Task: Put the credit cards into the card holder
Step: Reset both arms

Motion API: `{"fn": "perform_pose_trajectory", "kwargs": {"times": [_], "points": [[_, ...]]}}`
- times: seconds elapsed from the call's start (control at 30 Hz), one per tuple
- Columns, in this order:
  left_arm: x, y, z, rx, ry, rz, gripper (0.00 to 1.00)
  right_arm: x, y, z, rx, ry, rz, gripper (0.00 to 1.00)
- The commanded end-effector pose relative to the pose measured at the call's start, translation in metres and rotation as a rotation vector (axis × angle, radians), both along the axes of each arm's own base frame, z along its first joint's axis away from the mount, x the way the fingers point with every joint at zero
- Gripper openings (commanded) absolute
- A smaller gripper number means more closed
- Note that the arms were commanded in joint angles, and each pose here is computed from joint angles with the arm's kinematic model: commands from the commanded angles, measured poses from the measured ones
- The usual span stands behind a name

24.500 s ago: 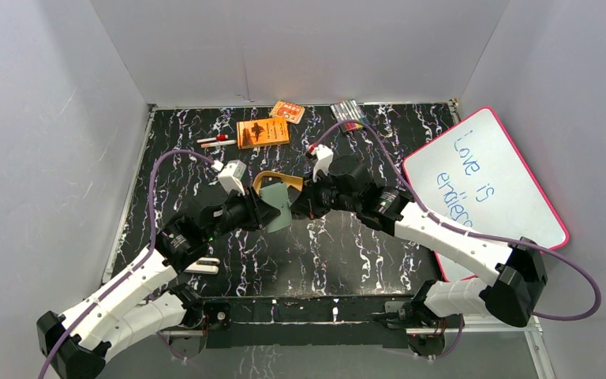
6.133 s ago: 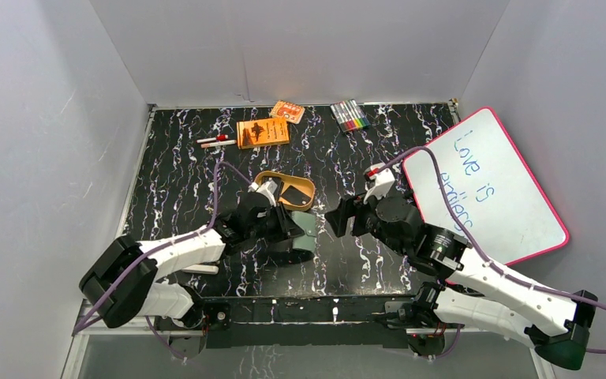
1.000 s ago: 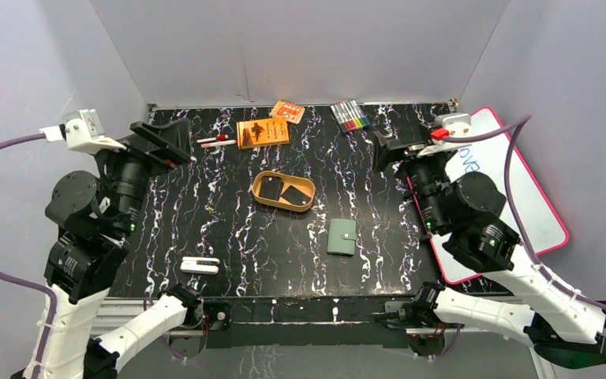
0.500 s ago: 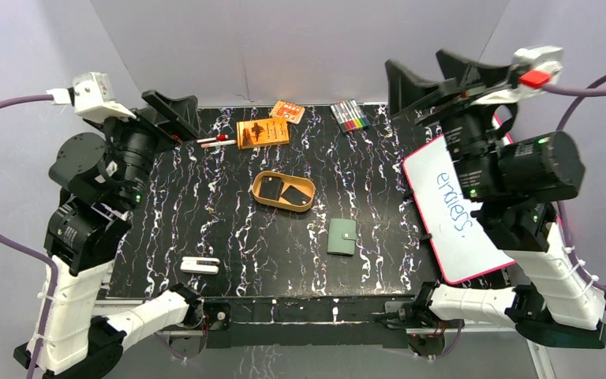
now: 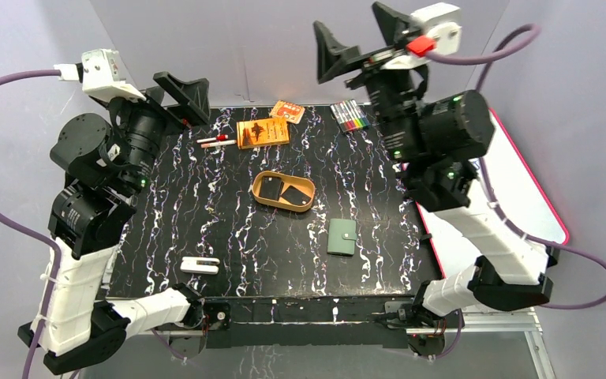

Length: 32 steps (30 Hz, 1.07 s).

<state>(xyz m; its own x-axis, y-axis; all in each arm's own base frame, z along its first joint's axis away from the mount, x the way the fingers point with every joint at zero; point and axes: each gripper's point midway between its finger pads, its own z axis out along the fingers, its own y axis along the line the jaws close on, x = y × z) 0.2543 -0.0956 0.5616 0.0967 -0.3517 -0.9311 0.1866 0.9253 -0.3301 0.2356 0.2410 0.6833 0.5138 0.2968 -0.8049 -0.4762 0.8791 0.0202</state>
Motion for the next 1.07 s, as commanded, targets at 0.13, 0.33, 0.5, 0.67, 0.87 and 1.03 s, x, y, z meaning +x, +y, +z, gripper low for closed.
{"fn": "perform_pose_trajectory", "kwargs": {"times": [0.13, 0.33, 0.5, 0.67, 0.87, 1.03], "points": [[-0.005, 0.009, 0.010, 0.032, -0.051, 0.038, 0.94, 0.006, -0.016, -0.018, -0.025, 0.049, -0.285, 0.98], [-0.011, 0.008, 0.012, 0.036, -0.065, 0.025, 0.94, -0.012, -0.018, -0.043, -0.002, 0.115, -0.104, 0.99], [-0.017, 0.005, 0.022, 0.016, -0.086, -0.002, 0.94, -0.017, -0.018, -0.049, -0.017, 0.108, -0.062, 0.99], [-0.015, 0.004, 0.018, 0.021, -0.077, 0.003, 0.94, -0.024, -0.021, -0.044, -0.008, 0.077, -0.034, 0.99], [-0.014, 0.004, 0.018, 0.020, -0.081, 0.002, 0.94, -0.043, -0.027, -0.035, 0.002, -0.001, 0.051, 0.99], [-0.010, 0.002, 0.014, 0.030, -0.067, 0.012, 0.94, -0.060, -0.045, -0.029, 0.046, -0.066, 0.100, 0.99]]}}
